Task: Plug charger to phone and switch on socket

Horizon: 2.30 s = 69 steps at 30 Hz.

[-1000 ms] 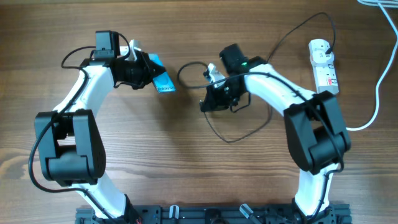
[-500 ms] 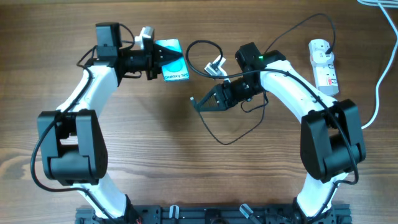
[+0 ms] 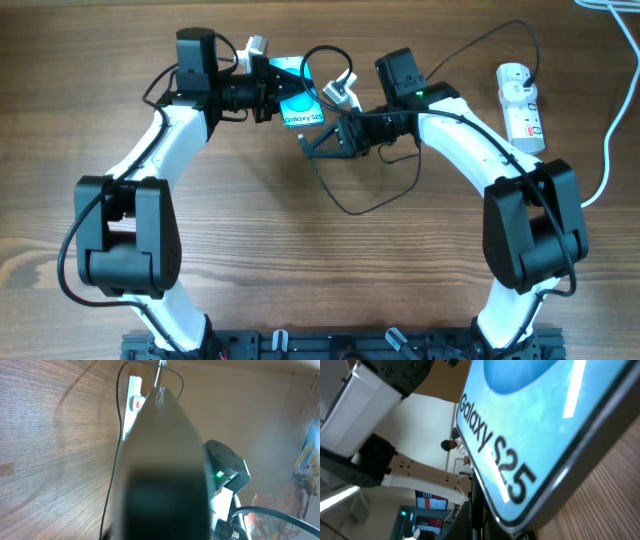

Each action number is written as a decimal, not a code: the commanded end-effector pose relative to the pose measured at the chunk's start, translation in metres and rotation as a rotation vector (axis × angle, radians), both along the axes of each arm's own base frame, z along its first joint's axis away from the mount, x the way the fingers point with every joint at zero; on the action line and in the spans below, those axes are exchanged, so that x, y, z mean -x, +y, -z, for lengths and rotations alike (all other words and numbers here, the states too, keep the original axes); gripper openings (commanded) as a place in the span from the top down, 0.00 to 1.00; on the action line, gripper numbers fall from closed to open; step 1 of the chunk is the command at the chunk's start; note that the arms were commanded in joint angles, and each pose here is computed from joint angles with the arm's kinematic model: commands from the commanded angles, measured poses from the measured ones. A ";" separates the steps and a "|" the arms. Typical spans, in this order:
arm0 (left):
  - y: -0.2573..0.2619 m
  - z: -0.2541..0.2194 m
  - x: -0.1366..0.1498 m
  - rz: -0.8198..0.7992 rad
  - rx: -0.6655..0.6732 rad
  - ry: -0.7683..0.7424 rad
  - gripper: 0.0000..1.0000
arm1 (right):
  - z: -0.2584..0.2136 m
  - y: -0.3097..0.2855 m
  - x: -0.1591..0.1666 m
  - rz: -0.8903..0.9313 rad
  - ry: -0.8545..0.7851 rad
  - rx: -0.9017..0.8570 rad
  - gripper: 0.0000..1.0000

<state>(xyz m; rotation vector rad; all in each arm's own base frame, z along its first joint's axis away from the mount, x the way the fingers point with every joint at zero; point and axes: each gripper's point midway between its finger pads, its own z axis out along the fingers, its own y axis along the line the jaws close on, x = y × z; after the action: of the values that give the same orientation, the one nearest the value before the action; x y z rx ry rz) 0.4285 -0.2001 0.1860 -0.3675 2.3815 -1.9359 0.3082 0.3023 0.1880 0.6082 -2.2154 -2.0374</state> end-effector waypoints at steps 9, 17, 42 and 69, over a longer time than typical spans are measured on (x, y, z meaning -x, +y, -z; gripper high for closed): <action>0.007 -0.023 -0.014 -0.012 0.021 -0.152 0.96 | -0.021 0.002 -0.008 0.007 0.017 -0.034 0.96; 0.030 -0.026 -0.019 -0.044 0.050 -0.107 0.96 | -0.029 -0.008 -0.024 0.038 0.002 -0.059 0.96; 0.002 -0.030 -0.022 -0.043 0.024 -0.169 0.96 | -0.028 -0.003 -0.040 0.097 0.024 -0.009 0.96; 0.008 -0.035 -0.021 -0.037 0.054 -0.137 0.96 | -0.035 0.000 -0.058 0.163 0.047 0.008 0.96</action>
<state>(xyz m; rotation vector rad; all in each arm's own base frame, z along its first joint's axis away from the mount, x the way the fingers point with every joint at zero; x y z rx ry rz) 0.4604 -0.1841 0.2101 -0.3632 2.2216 -1.8818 0.3587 0.3031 0.2157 0.4405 -2.2511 -2.0991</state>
